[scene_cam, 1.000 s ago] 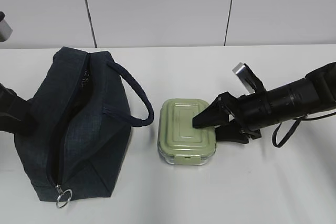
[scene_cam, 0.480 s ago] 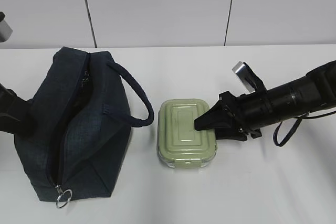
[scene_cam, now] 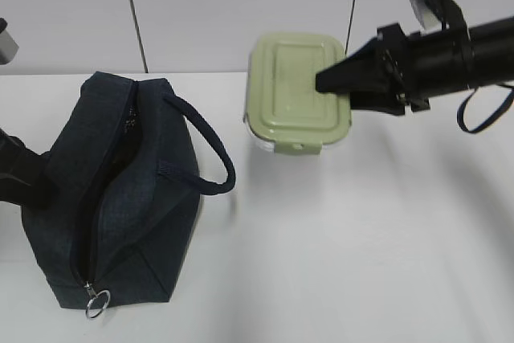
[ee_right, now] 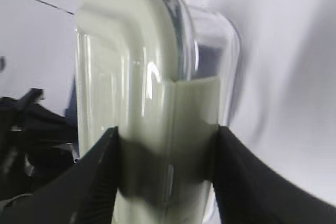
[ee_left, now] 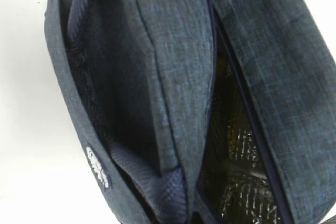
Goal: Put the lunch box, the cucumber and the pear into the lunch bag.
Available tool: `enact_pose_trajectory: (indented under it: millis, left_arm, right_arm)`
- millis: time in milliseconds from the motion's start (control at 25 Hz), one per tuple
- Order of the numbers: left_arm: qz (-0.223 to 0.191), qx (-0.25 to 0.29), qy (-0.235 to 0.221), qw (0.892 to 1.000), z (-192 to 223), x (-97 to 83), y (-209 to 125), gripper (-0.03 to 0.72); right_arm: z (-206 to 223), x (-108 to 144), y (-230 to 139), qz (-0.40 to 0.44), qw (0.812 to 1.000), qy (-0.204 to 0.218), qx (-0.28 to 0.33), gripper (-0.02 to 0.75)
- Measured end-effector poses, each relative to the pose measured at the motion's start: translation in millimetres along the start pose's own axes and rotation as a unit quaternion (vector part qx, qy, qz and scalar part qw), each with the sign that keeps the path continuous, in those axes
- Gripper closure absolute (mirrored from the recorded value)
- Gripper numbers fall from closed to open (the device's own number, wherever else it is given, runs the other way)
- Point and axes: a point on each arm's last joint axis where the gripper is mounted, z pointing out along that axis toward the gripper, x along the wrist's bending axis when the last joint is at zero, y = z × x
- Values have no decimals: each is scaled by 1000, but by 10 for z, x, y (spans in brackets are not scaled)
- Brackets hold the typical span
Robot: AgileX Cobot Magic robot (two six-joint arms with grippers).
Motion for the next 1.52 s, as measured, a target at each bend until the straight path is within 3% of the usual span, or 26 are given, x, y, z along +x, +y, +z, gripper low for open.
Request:
enact_pose_trajectory:
  millis: [240, 400, 560, 760, 1160, 1320, 1520]
  left_arm:
    - [0, 0, 0, 1000, 0, 0, 1, 686]
    - [0, 0, 0, 1000, 0, 0, 1, 686]
    - [0, -1, 0, 1000, 0, 1, 2, 686]
    - [0, -2, 1, 1000, 0, 2, 3, 686]
    - [3, -3, 4, 1000, 0, 8, 5, 686]
    - [4, -3, 7, 1000, 0, 12, 5, 686]
    - [5, -3, 7, 1000, 0, 13, 6, 686]
  right_arm:
    - [296, 862, 315, -81, 995, 52, 9, 363]
    - [576, 1277, 327, -151, 988, 13, 39, 363]
    - [851, 1501, 241, -199, 977, -38, 72, 363]
    - [1087, 1501, 170, -197, 975, -77, 71, 364]
    - [1470, 1466, 32, -200, 973, -90, 70, 364]
    - [1558, 1413, -30, -231, 963, -112, 86, 364]
    - [1625, 1149, -130, -255, 938, -182, 150, 364]
